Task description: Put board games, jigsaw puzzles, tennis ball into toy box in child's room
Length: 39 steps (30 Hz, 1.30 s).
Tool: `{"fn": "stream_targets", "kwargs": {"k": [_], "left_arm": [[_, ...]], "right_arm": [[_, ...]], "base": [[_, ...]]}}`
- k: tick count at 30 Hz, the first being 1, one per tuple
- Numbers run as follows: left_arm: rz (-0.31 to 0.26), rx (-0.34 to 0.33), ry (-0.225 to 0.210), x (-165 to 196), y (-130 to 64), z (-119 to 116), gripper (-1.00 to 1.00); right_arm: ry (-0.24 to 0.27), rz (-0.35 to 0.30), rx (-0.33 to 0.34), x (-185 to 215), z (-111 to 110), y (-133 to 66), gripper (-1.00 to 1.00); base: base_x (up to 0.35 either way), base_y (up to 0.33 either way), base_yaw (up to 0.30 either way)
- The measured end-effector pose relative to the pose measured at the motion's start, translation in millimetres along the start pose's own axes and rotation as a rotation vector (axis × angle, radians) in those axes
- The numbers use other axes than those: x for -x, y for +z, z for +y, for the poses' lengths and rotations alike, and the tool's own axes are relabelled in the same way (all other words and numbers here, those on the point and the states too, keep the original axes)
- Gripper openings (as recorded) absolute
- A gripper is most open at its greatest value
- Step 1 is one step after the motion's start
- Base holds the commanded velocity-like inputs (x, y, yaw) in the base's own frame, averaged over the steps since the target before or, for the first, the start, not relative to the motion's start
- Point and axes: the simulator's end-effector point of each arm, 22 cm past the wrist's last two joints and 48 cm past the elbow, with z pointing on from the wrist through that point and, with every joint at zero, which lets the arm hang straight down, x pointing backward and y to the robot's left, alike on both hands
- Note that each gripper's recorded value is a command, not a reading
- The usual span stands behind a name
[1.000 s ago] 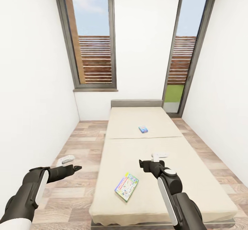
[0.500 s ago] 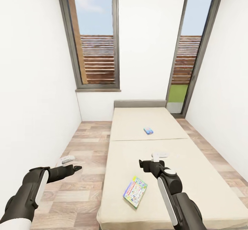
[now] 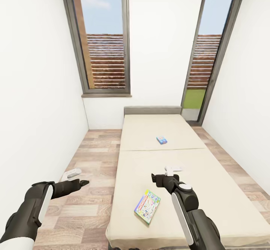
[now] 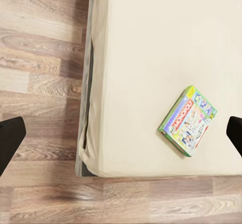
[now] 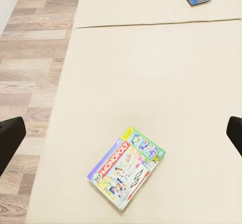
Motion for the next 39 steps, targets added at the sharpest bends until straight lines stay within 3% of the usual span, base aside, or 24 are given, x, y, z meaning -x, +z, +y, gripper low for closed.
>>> {"fn": "stream_targets", "kwargs": {"k": [8, 12, 22, 27, 39], "left_arm": [[0.011, -0.025, -0.003, -4, 3.6, -2, 1.00], [-0.005, -0.121, 0.004, 6, -5.8, -15, 1.00], [-0.053, -0.407, 0.023, 34, -57.5, -29, 1.00], [-0.066, -0.442, 0.024, 37, -65.1, -31, 1.00], [-0.068, -0.447, 0.025, 38, -65.3, -32, 1.00]], "right_arm": [[0.003, 0.018, -0.003, -7, -2, 4.6, 1.00], [0.004, 0.026, -0.004, -11, -3, 6.7, 1.00], [0.006, 0.040, -0.006, -17, -4, 11.1, 1.00], [0.002, 0.036, -0.003, -16, -2, 10.9, 1.00], [0.002, 0.037, -0.002, -17, -3, 11.2, 1.00]], "base": [[0.053, 0.000, 0.000], [0.009, 0.000, 0.000], [0.001, 0.000, 0.000], [0.049, 0.026, 0.000], [0.143, 0.057, 0.000]]}}
